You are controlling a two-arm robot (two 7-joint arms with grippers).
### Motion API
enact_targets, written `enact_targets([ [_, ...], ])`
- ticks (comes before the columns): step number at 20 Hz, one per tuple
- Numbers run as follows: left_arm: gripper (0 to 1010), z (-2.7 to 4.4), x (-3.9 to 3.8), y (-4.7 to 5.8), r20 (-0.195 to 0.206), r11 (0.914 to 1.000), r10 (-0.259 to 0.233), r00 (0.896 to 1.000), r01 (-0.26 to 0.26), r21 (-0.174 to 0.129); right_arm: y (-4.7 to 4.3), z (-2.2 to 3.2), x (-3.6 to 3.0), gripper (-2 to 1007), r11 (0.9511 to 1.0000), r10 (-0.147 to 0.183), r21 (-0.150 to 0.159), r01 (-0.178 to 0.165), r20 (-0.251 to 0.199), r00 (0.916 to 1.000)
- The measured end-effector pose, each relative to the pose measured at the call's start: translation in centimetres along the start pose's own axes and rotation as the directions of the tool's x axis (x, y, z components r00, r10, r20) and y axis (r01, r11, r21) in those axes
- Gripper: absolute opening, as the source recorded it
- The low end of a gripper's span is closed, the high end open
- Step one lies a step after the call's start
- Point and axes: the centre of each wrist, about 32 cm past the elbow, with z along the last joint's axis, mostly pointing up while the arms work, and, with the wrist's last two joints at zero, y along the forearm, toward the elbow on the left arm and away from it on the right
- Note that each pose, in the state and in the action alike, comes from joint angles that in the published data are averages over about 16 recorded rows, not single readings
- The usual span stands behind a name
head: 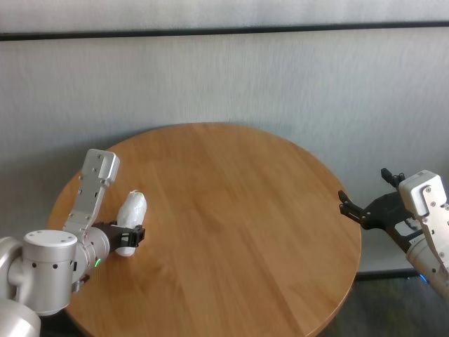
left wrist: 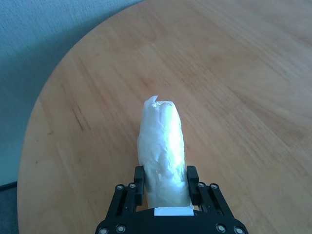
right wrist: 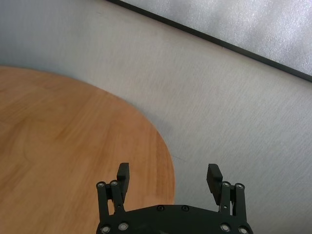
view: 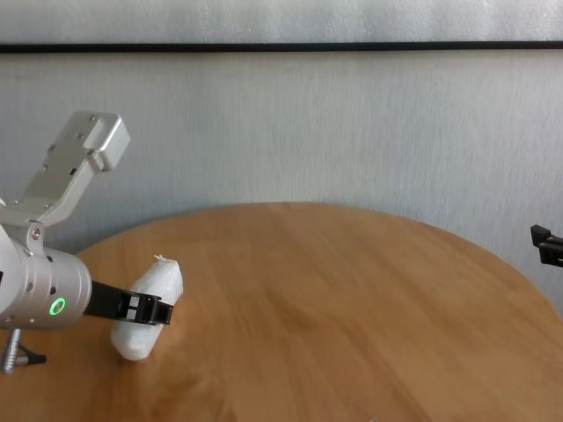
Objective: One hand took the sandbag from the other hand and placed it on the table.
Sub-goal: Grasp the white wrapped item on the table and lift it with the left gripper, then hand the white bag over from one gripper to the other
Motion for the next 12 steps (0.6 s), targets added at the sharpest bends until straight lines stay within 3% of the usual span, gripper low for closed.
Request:
enact_targets([
  [6,518,-0.04,0.09,0.3,0.009,0.9996,-0.011,1.0,0.011,-0.024,0.0,0.0,0.0,1001,1.0,0.0,0.0,0.0,0.0,1.0],
  [12,474,0.62,0.14,0.83,0.025,0.9934,-0.054,0.998,0.056,-0.101,0.0,0.0,0.0,1001,1.0,0.0,0.0,0.0,0.0,1.0],
])
